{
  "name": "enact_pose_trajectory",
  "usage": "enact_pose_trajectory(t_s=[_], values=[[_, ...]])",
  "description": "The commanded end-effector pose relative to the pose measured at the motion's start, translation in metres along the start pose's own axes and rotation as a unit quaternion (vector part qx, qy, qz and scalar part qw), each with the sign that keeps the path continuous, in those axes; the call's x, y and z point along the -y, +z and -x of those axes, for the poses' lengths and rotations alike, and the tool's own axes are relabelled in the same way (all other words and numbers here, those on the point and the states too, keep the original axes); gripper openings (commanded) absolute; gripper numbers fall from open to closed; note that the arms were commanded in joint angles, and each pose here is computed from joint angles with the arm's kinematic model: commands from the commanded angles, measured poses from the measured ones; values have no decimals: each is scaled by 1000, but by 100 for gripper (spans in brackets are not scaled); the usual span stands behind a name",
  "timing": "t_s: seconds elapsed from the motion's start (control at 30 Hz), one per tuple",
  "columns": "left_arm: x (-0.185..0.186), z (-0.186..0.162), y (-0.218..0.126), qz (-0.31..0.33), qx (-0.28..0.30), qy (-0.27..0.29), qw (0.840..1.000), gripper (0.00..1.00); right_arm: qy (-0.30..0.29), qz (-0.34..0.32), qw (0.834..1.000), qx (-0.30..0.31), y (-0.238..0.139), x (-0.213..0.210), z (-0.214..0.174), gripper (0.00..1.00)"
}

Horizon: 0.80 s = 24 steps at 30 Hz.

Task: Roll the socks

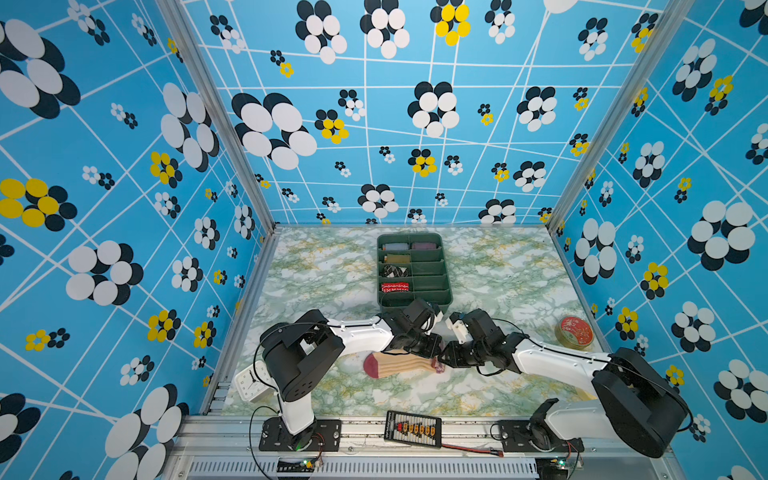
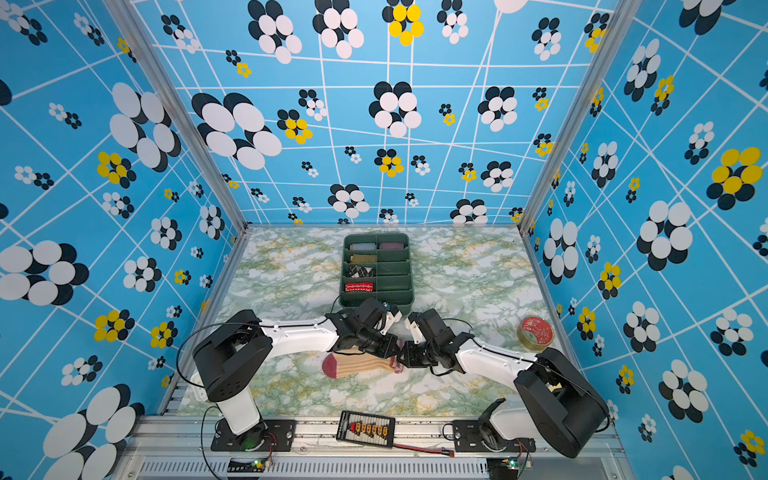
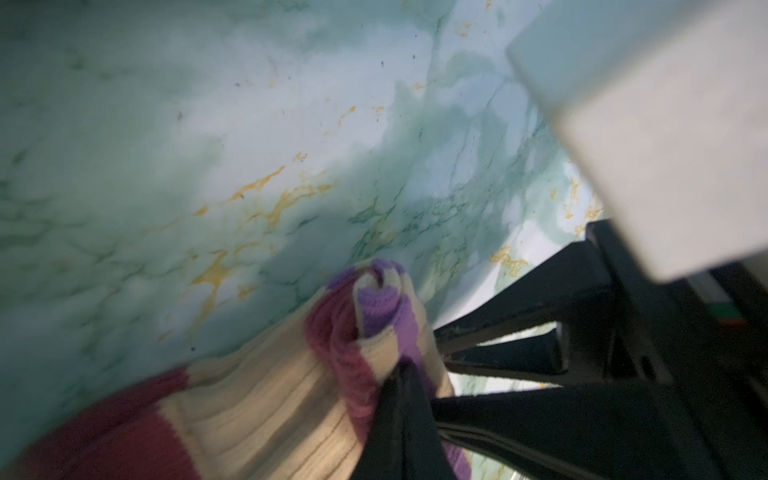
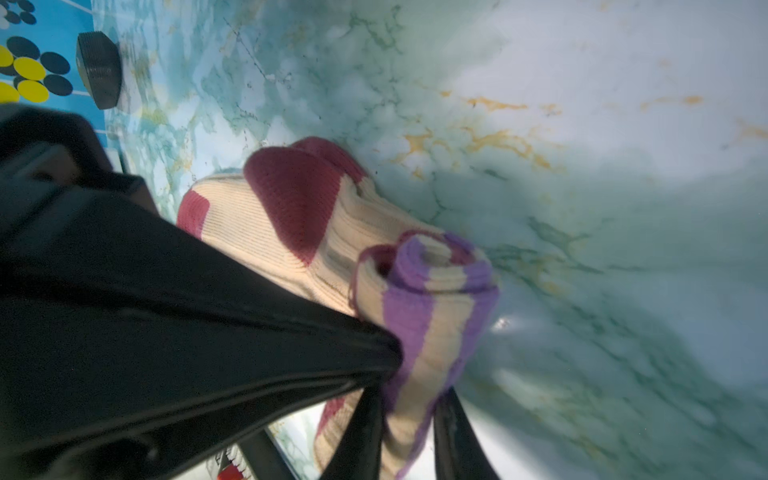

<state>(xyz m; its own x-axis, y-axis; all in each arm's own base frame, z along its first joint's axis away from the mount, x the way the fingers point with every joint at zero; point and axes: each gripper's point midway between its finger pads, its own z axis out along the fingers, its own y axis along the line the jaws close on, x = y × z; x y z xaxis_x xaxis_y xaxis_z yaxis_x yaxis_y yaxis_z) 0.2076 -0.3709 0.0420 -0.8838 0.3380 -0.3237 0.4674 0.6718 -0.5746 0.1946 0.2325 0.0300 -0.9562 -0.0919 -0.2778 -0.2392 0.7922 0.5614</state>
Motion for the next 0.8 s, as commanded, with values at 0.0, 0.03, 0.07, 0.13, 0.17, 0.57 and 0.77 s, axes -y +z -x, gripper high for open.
enact_pose_trajectory(t_s=[0.0, 0.03, 0.07, 0.13, 0.17, 0.57, 0.77], values=[[-19, -28, 0, 35, -40, -9, 999, 1, -6, 0, 1000, 8, -5, -7, 6, 31], [-19, -29, 0, 35, -41, -9, 998, 1, -7, 1, 1000, 11, -7, -8, 6, 33], [-21, -30, 0, 37, -42, -10, 998, 1, -7, 3, 1000, 14, -9, -10, 8, 35], [-22, -32, 0, 38, -43, -11, 998, 2, -7, 2, 1000, 19, -13, -11, 9, 37], [-23, -32, -1, 40, -42, -12, 998, 1, -8, -1, 1000, 23, -15, -11, 10, 38], [-28, -35, -1, 39, -40, -20, 998, 1, 38, -107, 993, 34, -28, 31, 8, 36], [-27, -33, -2, 37, -36, -20, 998, 2, 42, -101, 994, 14, -17, 32, 4, 33]])
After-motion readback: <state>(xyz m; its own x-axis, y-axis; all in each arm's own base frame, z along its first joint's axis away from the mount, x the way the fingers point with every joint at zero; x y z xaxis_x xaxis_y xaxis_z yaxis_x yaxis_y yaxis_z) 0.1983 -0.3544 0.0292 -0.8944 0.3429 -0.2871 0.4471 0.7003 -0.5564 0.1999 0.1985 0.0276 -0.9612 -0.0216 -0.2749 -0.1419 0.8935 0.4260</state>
